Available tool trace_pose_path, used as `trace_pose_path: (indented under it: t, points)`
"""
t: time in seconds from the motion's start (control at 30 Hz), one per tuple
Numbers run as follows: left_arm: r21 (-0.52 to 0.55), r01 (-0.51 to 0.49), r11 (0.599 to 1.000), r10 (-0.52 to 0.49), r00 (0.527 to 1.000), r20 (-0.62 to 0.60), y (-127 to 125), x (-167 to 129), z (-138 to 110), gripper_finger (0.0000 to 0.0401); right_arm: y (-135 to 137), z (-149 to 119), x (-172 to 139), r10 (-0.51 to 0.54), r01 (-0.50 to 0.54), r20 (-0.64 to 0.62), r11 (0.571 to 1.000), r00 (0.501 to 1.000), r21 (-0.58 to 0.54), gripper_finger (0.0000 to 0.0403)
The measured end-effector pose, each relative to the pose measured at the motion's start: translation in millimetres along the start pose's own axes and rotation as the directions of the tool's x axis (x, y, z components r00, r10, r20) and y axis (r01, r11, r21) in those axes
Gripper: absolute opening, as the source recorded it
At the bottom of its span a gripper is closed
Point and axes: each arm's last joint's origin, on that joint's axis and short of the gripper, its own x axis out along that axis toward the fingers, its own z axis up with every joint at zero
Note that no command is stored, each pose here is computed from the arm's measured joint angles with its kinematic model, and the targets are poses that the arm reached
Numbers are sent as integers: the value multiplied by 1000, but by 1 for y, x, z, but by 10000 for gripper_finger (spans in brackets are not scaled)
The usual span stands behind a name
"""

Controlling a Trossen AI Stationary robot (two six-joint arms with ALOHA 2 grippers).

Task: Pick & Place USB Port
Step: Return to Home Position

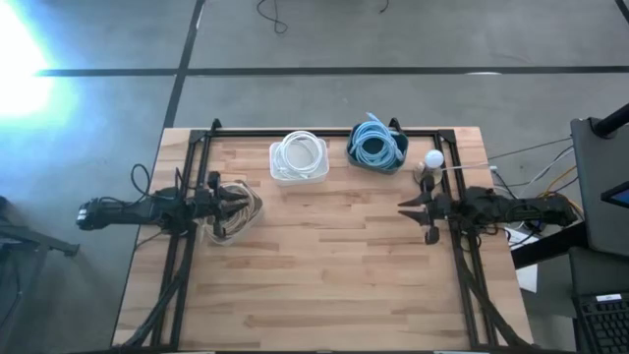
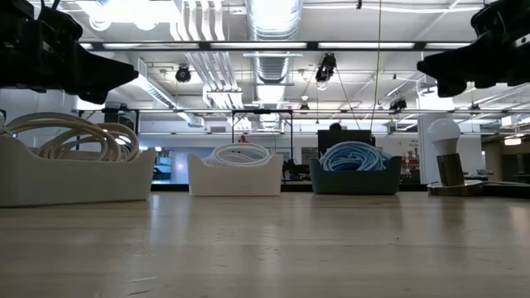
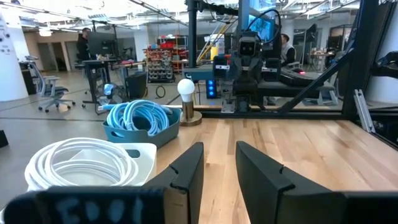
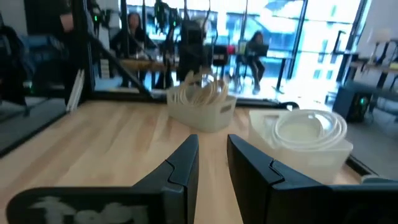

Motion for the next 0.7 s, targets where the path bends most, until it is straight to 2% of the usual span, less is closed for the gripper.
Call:
trace_pose_path:
  t: [0.1,0.23,0.37,0.5,0.7]
  points:
    - [-1,-2,1000,2,1000,6,0,0,0,101,0,-4,2,-1,1,43,1000,999,6,79]
    - [-2,-2,1000,2,1000,8,0,0,1,101,0,-7,2,-1,-1,37,998,999,58,72]
    - [-3,-2,1000,2,1000,8,0,0,1,101,0,-6,2,-3,3,54,1000,999,-2,68]
    - [-3,-2,1000,3,1000,8,0,0,1,101,0,-7,2,-9,9,36,1000,999,-11,70]
    - [-3,-2,1000,2,1000,8,0,0,1,101,-2,-12,3,-87,87,-13,996,996,-10,76]
